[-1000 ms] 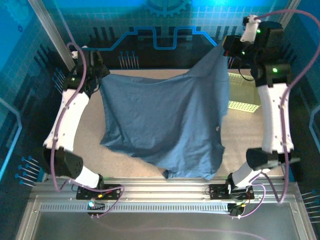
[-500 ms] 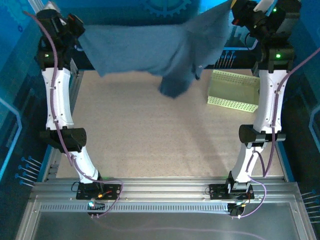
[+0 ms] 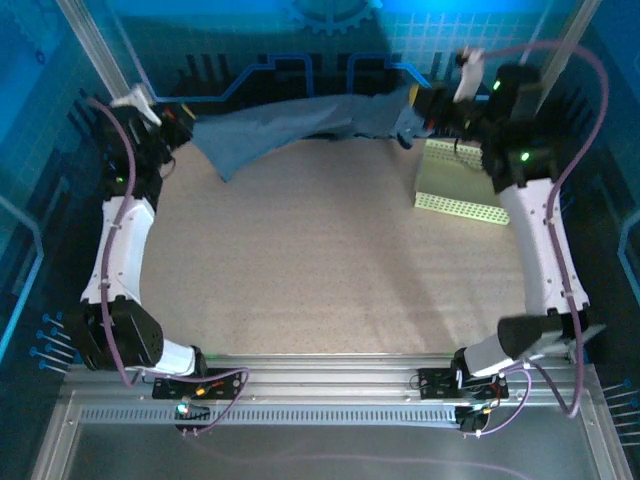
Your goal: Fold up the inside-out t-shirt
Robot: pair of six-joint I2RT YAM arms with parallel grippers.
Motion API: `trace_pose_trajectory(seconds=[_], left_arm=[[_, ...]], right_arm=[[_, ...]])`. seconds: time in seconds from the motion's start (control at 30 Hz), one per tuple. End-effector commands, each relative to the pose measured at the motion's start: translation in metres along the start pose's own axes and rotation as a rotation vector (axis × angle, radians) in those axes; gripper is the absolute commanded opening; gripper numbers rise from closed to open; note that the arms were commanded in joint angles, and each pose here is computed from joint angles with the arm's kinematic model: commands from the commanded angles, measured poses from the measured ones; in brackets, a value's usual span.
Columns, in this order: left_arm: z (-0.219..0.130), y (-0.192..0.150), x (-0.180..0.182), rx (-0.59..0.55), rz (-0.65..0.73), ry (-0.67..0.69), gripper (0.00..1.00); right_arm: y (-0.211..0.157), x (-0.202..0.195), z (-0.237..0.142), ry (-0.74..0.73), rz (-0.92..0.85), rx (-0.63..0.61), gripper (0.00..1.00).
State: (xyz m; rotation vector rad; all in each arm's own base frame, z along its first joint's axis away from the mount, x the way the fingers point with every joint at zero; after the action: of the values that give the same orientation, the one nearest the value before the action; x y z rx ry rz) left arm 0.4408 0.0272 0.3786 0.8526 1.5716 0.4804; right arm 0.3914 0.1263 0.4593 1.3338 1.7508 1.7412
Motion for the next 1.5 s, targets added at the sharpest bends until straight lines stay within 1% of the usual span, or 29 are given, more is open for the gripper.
trace_pose_trajectory(seconds=[0.0,0.1,0.17,0.27,0.33,0.43,0.5,0.57,0.63,0.73,0.77,0.8,0.87,0.9,0.93,0.97,1.0,1.03,1.07,1.1,1.17,1.2,1.27,1.3,1.33,1.4,1.43,1.47], left_arm=[[-0.02,-0.037,-0.01,0.04,0.036,-0.088,0.0],[-0.038,-0.091,0.013,0.124,0.001,-0.014,0.0],[-0.055,-0.122,0.03,0.155,-0.039,0.03,0.0],[-0.081,-0.168,0.068,0.208,-0.126,0.143,0.0],[-0.103,-0.195,0.095,0.237,-0.166,0.245,0.0],[-0.133,-0.229,0.122,0.282,-0.222,0.352,0.0],[-0.15,-0.244,0.133,0.293,-0.266,0.405,0.0],[-0.164,-0.254,0.142,0.29,-0.295,0.448,0.0],[-0.179,-0.261,0.153,0.264,-0.333,0.504,0.0],[-0.193,-0.269,0.163,0.226,-0.363,0.541,0.0],[-0.197,-0.27,0.165,0.218,-0.371,0.55,0.0],[-0.2,-0.271,0.167,0.207,-0.376,0.56,0.03],[-0.206,-0.272,0.169,0.199,-0.379,0.574,0.04],[-0.209,-0.272,0.17,0.197,-0.381,0.583,0.06],[-0.212,-0.271,0.17,0.194,-0.384,0.597,0.15],[-0.214,-0.27,0.169,0.194,-0.384,0.601,0.33],[-0.216,-0.266,0.167,0.188,-0.379,0.602,0.52],[-0.218,-0.26,0.163,0.174,-0.373,0.598,0.55],[-0.219,-0.254,0.159,0.158,-0.368,0.592,0.57],[-0.221,-0.243,0.153,0.126,-0.361,0.586,0.6],[-0.225,-0.217,0.138,0.056,-0.336,0.564,0.73],[-0.224,-0.203,0.128,0.03,-0.312,0.536,0.73],[-0.212,-0.184,0.106,0.033,-0.285,0.455,0.72],[-0.201,-0.182,0.095,0.069,-0.284,0.408,0.71],[-0.191,-0.183,0.087,0.117,-0.292,0.364,0.71],[-0.166,-0.197,0.073,0.253,-0.325,0.286,0.7],[-0.157,-0.207,0.071,0.313,-0.334,0.276,0.7],[-0.15,-0.218,0.072,0.361,-0.323,0.289,0.7]], right_arm=[[-0.052,-0.019,-0.01,-0.064,0.053,0.041,0.0],[-0.113,-0.027,-0.026,-0.115,0.123,0.131,0.0],[-0.151,-0.033,-0.039,-0.16,0.177,0.188,0.0],[-0.208,-0.045,-0.061,-0.238,0.29,0.283,0.0],[-0.244,-0.05,-0.076,-0.289,0.368,0.354,0.0],[-0.296,-0.055,-0.103,-0.38,0.487,0.455,0.0],[-0.319,-0.056,-0.119,-0.429,0.562,0.488,0.0],[-0.334,-0.055,-0.135,-0.48,0.614,0.494,0.0],[-0.342,-0.058,-0.153,-0.555,0.633,0.472,0.0],[-0.348,-0.06,-0.177,-0.647,0.64,0.446,0.0],[-0.349,-0.06,-0.182,-0.664,0.64,0.443,0.0],[-0.351,-0.06,-0.187,-0.676,0.643,0.44,0.0],[-0.354,-0.057,-0.192,-0.678,0.658,0.437,0.0],[-0.354,-0.054,-0.192,-0.661,0.662,0.434,0.07],[-0.356,-0.052,-0.193,-0.652,0.67,0.434,0.17],[-0.357,-0.051,-0.195,-0.653,0.674,0.435,0.29],[-0.354,-0.05,-0.198,-0.66,0.665,0.427,0.46],[-0.348,-0.05,-0.202,-0.671,0.641,0.412,0.6],[-0.339,-0.051,-0.204,-0.678,0.611,0.39,0.68],[-0.326,-0.051,-0.206,-0.688,0.574,0.36,0.71],[-0.299,-0.049,-0.204,-0.674,0.496,0.303,0.72],[-0.286,-0.048,-0.2,-0.654,0.467,0.294,0.71],[-0.276,-0.046,-0.184,-0.604,0.442,0.325,0.71],[-0.264,-0.04,-0.173,-0.545,0.425,0.323,0.7],[-0.264,-0.038,-0.162,-0.508,0.427,0.347,0.69],[-0.266,-0.034,-0.139,-0.436,0.41,0.382,0.68],[-0.268,-0.033,-0.129,-0.431,0.396,0.405,0.69],[-0.281,-0.036,-0.12,-0.437,0.386,0.447,0.69]])
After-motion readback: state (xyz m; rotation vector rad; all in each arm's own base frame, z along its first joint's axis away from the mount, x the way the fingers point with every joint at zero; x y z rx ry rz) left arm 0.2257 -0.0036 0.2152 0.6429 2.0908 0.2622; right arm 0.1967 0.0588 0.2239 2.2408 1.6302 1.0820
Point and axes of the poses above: each hand's point on the last joint's axis, 136 mm out from that joint toward the fingers, its own z axis out along the fingers, its own x axis along the line the jaws close on, y = z × x, the point moved 2 cm from there along -z, back along the fingers, and after that the axes turned 2 degrees about -z, right-handed, at the moved point
